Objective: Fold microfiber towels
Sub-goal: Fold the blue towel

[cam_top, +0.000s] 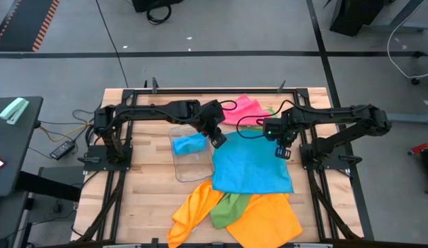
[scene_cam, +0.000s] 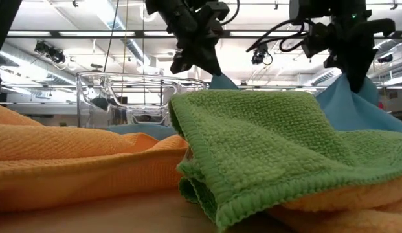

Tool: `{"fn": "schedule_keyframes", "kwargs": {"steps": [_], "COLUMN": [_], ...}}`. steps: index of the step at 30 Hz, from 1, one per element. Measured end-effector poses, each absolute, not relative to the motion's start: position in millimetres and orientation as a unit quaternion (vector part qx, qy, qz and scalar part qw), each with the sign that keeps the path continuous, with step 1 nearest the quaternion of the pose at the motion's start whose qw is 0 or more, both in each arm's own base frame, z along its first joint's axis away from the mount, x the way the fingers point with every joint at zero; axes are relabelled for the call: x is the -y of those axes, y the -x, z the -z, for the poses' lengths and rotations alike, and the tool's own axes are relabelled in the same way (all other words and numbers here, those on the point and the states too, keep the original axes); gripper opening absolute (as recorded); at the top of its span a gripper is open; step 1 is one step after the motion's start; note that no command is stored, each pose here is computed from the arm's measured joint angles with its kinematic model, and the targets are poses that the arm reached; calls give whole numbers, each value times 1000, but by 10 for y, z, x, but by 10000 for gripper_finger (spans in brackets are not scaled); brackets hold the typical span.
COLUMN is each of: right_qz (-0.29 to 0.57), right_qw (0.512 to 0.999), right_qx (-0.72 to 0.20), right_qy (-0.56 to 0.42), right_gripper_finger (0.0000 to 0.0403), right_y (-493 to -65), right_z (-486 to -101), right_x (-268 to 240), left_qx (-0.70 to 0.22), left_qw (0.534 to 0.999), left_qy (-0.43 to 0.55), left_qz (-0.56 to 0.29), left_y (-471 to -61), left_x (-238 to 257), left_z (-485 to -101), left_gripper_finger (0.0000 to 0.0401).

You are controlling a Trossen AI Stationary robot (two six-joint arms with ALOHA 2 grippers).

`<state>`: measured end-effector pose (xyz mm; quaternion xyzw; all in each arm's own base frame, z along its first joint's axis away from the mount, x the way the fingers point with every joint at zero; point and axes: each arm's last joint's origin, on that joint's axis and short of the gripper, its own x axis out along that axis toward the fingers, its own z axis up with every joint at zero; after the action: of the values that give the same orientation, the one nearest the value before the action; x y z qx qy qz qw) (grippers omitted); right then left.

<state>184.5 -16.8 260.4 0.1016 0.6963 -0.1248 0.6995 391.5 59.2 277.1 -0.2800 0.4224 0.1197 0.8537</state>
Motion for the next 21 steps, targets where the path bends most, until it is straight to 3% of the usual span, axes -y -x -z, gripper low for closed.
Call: {"fn": "schedule_keyframes", "kwargs": {"steps": [8,13,21], "right_qz": [98,102,146], "right_qw": [732,747,699], "right_qx": [-653,-633,-688], "right_qy": [-169,-176,-129], "right_gripper_finger": [16,16,16], "right_y": [-1955,-1994,-1848], "right_z": [-2612,-2619,-2600], "right_x": [211,268,313], "left_qx": [-412,-398,-395], "left_qw": [850,854,853], "left_qy": [311,317,321], "left_qz": [-111,-106,-113], "left_y": [-3944,-3977,-3982], "left_x": [-531,-468,-454], "left_z": [-2788,-2809,-2811], "left_gripper_finger": [28,14,25]}}
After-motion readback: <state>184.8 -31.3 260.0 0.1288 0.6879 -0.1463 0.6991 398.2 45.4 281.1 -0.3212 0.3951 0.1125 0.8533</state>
